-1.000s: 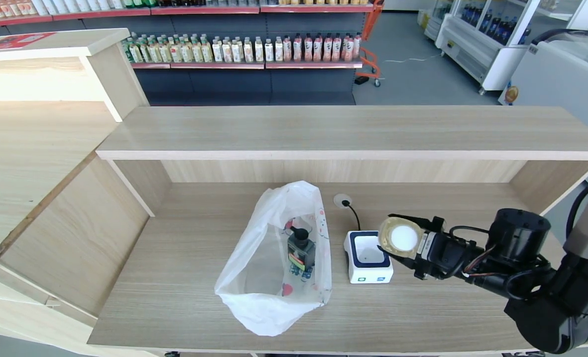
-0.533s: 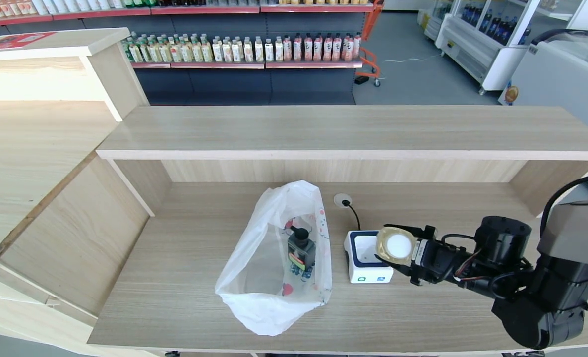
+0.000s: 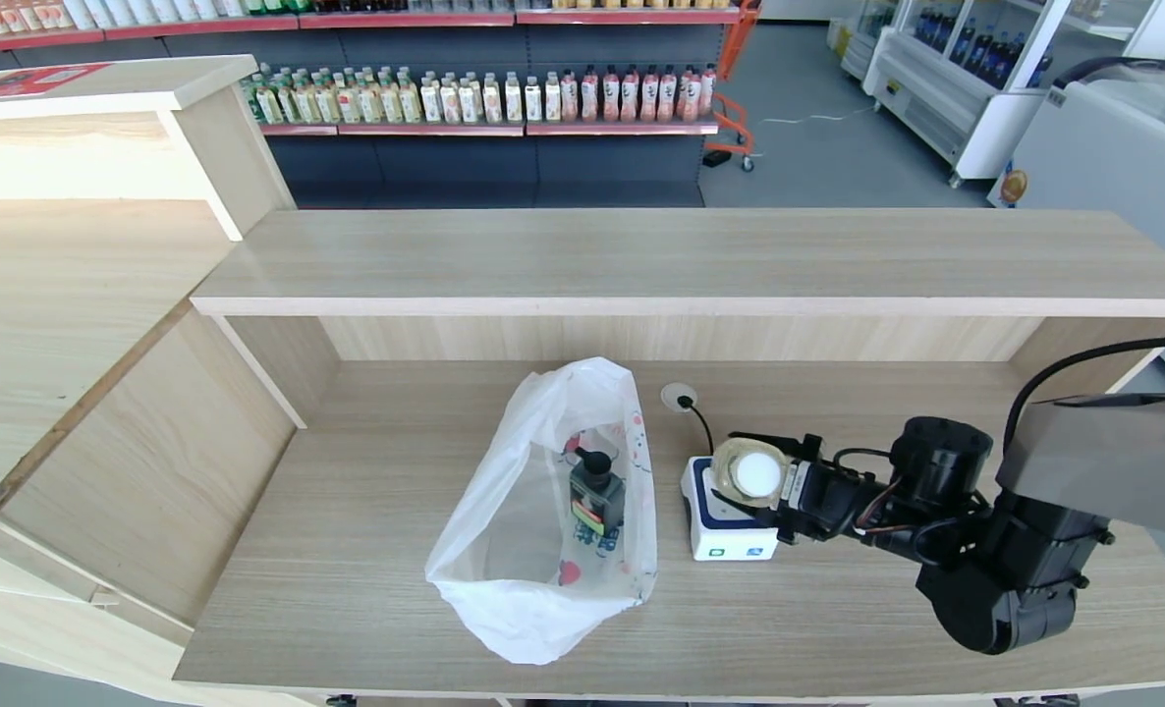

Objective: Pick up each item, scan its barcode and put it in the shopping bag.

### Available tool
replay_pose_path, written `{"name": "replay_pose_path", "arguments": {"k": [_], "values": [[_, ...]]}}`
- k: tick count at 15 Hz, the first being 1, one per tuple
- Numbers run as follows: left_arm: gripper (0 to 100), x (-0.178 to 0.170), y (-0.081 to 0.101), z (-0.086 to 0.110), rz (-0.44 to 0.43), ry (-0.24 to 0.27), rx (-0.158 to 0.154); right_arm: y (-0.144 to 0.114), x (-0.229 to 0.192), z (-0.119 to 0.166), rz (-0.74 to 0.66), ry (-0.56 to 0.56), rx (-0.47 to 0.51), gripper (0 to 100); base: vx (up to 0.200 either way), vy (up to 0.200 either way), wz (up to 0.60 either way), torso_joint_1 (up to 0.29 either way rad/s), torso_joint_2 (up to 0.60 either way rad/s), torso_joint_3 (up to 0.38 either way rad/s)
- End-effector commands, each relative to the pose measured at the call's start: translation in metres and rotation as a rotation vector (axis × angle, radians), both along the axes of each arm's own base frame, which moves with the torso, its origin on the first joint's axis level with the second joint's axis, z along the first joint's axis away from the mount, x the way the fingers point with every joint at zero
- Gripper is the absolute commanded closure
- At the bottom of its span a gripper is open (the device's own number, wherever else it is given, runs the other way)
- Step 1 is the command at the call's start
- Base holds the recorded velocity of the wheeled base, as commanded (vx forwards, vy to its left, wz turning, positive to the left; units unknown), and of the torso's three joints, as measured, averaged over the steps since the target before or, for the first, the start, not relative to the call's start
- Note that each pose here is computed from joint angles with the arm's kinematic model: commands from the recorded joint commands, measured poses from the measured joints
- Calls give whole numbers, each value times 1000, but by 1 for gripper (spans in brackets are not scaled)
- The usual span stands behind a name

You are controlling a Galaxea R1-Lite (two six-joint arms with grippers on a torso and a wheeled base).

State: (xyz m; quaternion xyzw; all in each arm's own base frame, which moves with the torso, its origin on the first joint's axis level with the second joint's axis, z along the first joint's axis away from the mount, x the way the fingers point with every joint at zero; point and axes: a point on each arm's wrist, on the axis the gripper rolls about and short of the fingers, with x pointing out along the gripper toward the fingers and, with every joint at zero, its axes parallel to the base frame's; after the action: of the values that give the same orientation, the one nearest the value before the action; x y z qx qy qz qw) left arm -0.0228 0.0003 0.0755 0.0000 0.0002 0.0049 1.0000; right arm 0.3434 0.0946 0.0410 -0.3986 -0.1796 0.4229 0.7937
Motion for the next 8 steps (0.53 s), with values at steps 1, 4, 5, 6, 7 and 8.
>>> {"name": "replay_pose_path", "arguments": {"k": [1, 4, 5, 6, 7, 8], "values": [[0, 0, 0, 0, 1, 0, 0, 3, 4, -9, 11, 14, -2, 100, 0, 0, 0, 0, 0, 0], [0, 0, 0, 0, 1, 0, 0, 3, 9, -12, 25, 8, -1, 100, 0, 0, 0, 0, 0, 0], [0, 0, 0, 0, 1, 0, 0, 3, 9, -12, 25, 5, -1, 100, 0, 0, 0, 0, 0, 0], [0, 0, 0, 0, 1, 0, 0, 3, 10, -12, 25, 0, -2, 100, 0, 0, 0, 0, 0, 0], [0, 0, 0, 0, 1, 0, 0, 3, 13, -11, 29, -10, -1, 100, 0, 0, 0, 0, 0, 0], [0, 0, 0, 0, 1, 0, 0, 3, 14, -11, 36, -15, 1, 100, 0, 0, 0, 0, 0, 0]]}}
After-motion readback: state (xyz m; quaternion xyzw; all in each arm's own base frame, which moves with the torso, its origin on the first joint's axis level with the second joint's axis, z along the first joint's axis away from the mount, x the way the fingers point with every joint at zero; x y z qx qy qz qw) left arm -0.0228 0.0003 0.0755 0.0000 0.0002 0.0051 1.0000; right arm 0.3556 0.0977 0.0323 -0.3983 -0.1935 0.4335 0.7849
